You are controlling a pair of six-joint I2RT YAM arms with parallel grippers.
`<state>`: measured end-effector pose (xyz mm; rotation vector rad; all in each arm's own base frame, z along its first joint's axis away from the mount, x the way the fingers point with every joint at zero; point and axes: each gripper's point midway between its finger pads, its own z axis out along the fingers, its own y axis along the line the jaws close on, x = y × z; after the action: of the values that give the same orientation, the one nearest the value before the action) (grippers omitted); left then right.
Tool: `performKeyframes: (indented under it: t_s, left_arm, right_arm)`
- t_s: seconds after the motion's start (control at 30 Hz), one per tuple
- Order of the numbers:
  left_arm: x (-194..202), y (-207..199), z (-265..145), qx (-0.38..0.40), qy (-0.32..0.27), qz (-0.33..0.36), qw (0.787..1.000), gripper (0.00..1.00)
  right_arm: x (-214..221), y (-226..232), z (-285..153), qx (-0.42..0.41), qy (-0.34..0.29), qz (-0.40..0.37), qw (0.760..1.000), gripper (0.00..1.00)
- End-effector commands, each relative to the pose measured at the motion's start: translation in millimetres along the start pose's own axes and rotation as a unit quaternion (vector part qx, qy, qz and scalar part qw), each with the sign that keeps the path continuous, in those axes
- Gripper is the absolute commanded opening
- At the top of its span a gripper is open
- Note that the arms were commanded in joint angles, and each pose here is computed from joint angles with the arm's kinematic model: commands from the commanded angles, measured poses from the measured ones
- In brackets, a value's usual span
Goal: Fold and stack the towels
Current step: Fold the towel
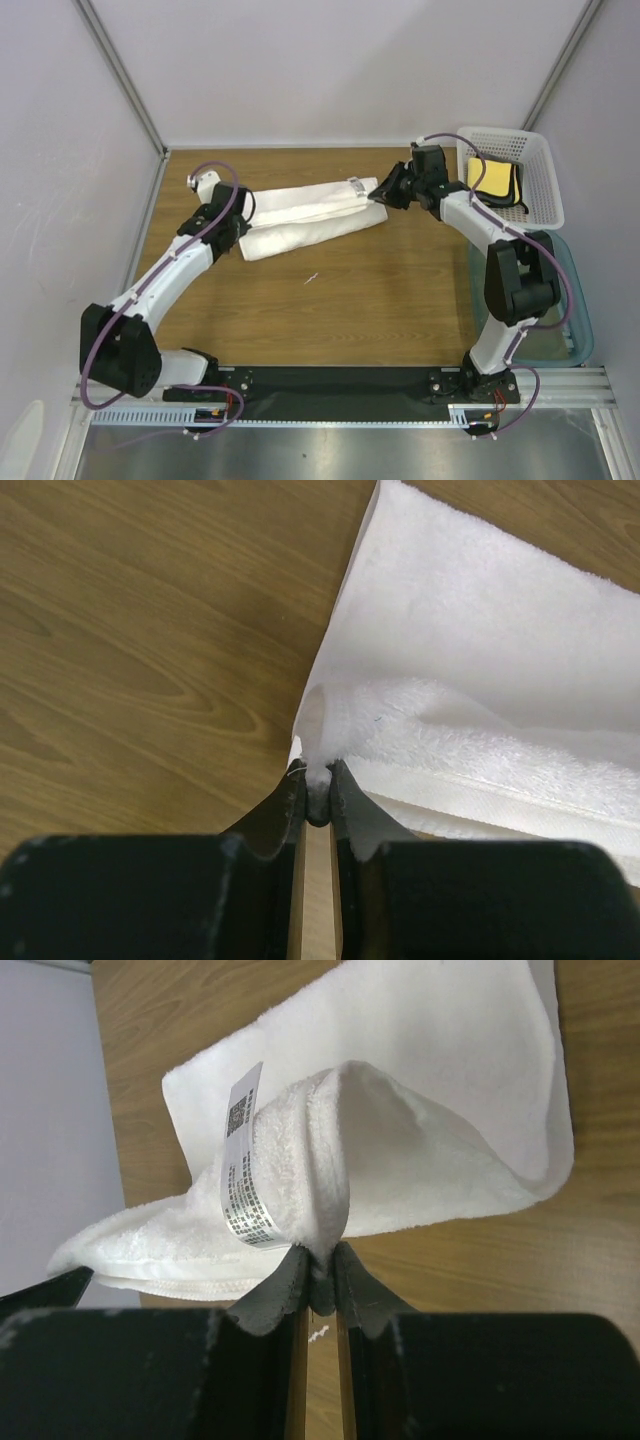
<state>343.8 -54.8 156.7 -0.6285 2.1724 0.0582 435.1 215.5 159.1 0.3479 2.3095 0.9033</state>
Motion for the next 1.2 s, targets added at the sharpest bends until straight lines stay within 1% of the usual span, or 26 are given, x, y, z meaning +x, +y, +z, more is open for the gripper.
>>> performKeyframes:
  t_s: [0.0, 0.17, 0.43, 0.57, 0.73, 0.93, 1.07, 1.17]
  left_arm:
    - [-37, -4, 10, -0.007, -0.048, 0.003, 0.999, 0.00]
    - [-43, -11, 31, -0.011, -0.043, 0.020, 0.999, 0.00]
    - [-50, -23, 61, -0.006, -0.030, 0.018, 0.999, 0.00]
    - [-53, -31, 73, -0.006, -0.029, 0.024, 0.999, 0.00]
    - [-51, -30, 88, -0.021, -0.024, 0.034, 0.999, 0.00]
    - [-46, -38, 102, -0.007, -0.011, 0.037, 0.999, 0.00]
    - [-41, -42, 116, -0.011, -0.001, 0.046, 0.999, 0.00]
    - [-45, -43, 122, -0.018, -0.005, 0.053, 0.998, 0.00]
  right_arm:
    - [-34, 5, 13, -0.010, -0.037, -0.015, 0.999, 0.00]
    - [-39, -2, 29, -0.007, -0.031, -0.002, 0.999, 0.00]
    - [-47, -20, 44, 0.010, -0.033, 0.021, 0.999, 0.00]
    - [-47, -20, 47, 0.009, -0.030, 0.030, 0.999, 0.00]
    - [-55, -22, 41, 0.023, -0.049, 0.031, 0.998, 0.00]
    - [-57, -28, 51, 0.025, -0.038, 0.032, 0.998, 0.00]
    - [-60, -28, 57, 0.026, -0.038, 0.038, 0.998, 0.00]
    - [-68, -29, 59, 0.023, -0.046, 0.050, 0.997, 0.00]
